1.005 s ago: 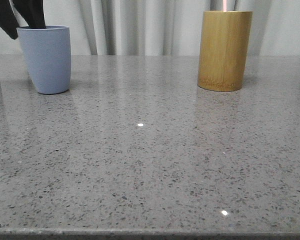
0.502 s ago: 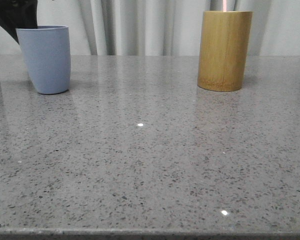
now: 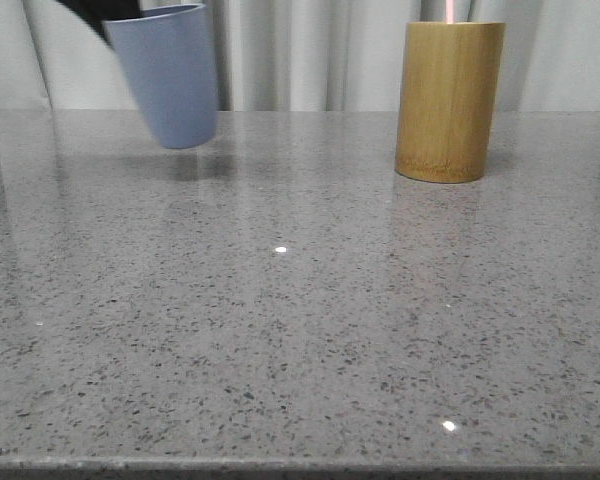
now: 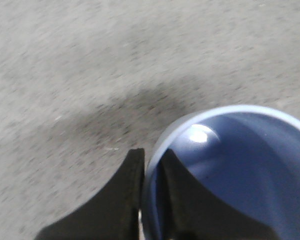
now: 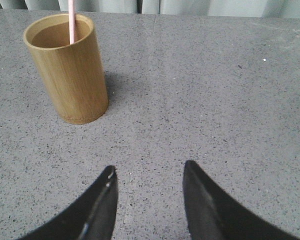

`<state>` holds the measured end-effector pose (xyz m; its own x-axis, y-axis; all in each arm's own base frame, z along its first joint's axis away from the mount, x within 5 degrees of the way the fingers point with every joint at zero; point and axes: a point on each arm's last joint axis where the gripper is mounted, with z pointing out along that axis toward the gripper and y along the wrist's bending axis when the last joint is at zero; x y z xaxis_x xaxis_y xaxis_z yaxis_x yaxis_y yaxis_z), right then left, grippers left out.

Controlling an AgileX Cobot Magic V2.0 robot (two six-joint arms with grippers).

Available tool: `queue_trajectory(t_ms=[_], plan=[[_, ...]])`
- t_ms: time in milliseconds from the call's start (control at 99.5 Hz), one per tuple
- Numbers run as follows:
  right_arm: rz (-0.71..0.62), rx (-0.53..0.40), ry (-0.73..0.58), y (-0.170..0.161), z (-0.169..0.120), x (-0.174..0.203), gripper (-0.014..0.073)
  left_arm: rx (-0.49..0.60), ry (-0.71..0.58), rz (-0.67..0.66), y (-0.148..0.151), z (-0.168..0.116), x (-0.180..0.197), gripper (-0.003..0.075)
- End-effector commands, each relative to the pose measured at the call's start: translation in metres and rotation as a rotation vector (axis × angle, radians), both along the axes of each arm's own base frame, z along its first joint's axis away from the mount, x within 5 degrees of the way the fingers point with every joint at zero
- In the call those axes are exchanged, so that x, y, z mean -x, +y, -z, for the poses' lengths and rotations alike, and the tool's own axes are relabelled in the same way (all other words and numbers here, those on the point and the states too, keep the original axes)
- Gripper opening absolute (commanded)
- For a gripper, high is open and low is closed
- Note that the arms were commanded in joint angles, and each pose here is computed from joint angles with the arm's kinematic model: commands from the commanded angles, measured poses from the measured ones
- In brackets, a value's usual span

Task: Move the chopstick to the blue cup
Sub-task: 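Slide the light blue cup with the left gripper toward the bamboo holder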

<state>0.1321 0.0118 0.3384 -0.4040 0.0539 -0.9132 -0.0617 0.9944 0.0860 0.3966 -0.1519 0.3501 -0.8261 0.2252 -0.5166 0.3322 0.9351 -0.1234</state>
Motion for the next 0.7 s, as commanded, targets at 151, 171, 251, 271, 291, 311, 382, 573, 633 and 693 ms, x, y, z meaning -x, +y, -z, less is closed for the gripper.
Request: queue_trajectory(t_ms=[151,171,251,271,291,311,382,573,633,693], plan=[[0.004,-0.006,-0.097,0.0,-0.017,-0.003,0.0335,0.061,-0.104,0.092,-0.043,-0.027,0.0,-0.0019],[0.004,-0.006,-0.096,0.0,-0.017,-0.003,0.0335,0.062,-0.106,0.096,-0.045,-0.028,0.0,-0.0019],[0.004,-0.006,-0.095,0.0,-0.016,-0.003,0.0335,0.062,-0.105,0.115,-0.054,-0.027,-0.002,-0.0019],[0.004,-0.006,-0.095,0.0,-0.016,-0.003,0.0335,0.063,-0.106,0.118,-0.056,-0.027,-0.002,-0.0019],[0.004,-0.006,-0.095,0.0,-0.016,-0.003,0.0335,0.062,-0.104,0.122,-0.058,-0.025,-0.003,-0.0019],[0.004,-0.006,-0.096,0.0,-0.017,-0.003,0.0335,0.065,-0.109,0.123,-0.059,-0.026,-0.003,-0.0019],[0.004,-0.006,-0.096,0.0,-0.017,-0.003,0.0335,0.063,-0.104,0.134,-0.065,-0.022,-0.004,-0.0019],[0.004,-0.006,-0.096,0.0,-0.017,-0.003,0.0335,0.068,-0.084,0.147,-0.072,-0.015,-0.005,-0.0019],[0.004,-0.006,-0.096,0.0,-0.017,-0.003,0.0335,0.07,-0.088,0.147,-0.073,-0.015,-0.005,-0.0018],[0.004,-0.006,-0.096,0.0,-0.017,-0.003,0.0335,0.072,-0.085,0.148,-0.073,-0.015,-0.005,-0.0015]])
